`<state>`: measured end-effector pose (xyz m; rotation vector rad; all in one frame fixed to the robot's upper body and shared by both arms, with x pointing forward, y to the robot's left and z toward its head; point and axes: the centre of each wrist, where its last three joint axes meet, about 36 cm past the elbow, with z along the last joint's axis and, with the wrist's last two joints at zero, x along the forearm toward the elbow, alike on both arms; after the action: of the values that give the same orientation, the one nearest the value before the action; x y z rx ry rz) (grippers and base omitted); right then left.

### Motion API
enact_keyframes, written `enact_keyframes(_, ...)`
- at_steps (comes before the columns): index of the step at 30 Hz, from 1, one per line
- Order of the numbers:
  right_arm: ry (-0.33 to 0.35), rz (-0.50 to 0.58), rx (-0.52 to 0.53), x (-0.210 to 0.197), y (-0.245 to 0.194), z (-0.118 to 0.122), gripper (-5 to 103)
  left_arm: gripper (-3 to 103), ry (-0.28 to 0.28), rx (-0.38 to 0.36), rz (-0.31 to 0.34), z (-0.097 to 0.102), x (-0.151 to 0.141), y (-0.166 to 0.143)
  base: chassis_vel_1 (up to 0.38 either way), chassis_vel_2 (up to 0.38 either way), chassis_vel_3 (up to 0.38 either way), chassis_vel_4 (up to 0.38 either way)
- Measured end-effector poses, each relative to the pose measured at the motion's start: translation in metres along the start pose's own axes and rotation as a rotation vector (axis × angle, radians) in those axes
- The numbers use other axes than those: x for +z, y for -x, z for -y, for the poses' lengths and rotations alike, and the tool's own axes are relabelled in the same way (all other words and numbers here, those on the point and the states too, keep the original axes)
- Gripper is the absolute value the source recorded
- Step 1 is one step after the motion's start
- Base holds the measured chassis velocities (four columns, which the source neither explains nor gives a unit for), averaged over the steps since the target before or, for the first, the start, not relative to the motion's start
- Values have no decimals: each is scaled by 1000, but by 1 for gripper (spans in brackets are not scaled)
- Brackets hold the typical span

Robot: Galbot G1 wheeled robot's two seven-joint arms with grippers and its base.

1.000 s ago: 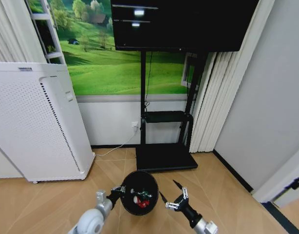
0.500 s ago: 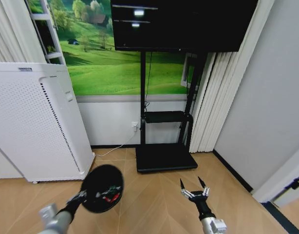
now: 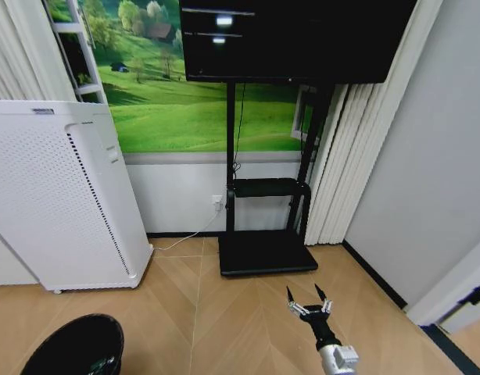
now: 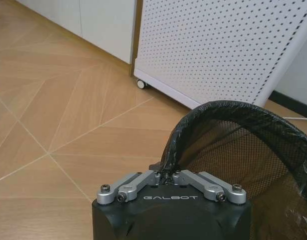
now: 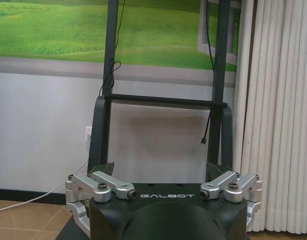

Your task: Pick up the trash bin and place the garbage on the floor into it.

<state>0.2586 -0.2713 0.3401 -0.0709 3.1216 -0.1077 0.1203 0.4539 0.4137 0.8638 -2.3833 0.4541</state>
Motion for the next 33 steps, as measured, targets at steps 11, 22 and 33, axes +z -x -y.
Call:
enact_keyframes(11, -6, 4, -11, 3, -1, 2, 100, 4, -10, -45, -71, -25, 39, 39, 0, 0, 0, 0)
enact_keyframes(22, -6, -5, -5, 8, 0, 3, 100, 4, 20, -73, -101, -46, 55, 63, 0, 0, 0, 0)
enact_keyframes(33, -1, -16, 3, 11, -1, 2, 100, 20, 49, -135, -99, -55, 58, 64, 0, 0, 0, 0)
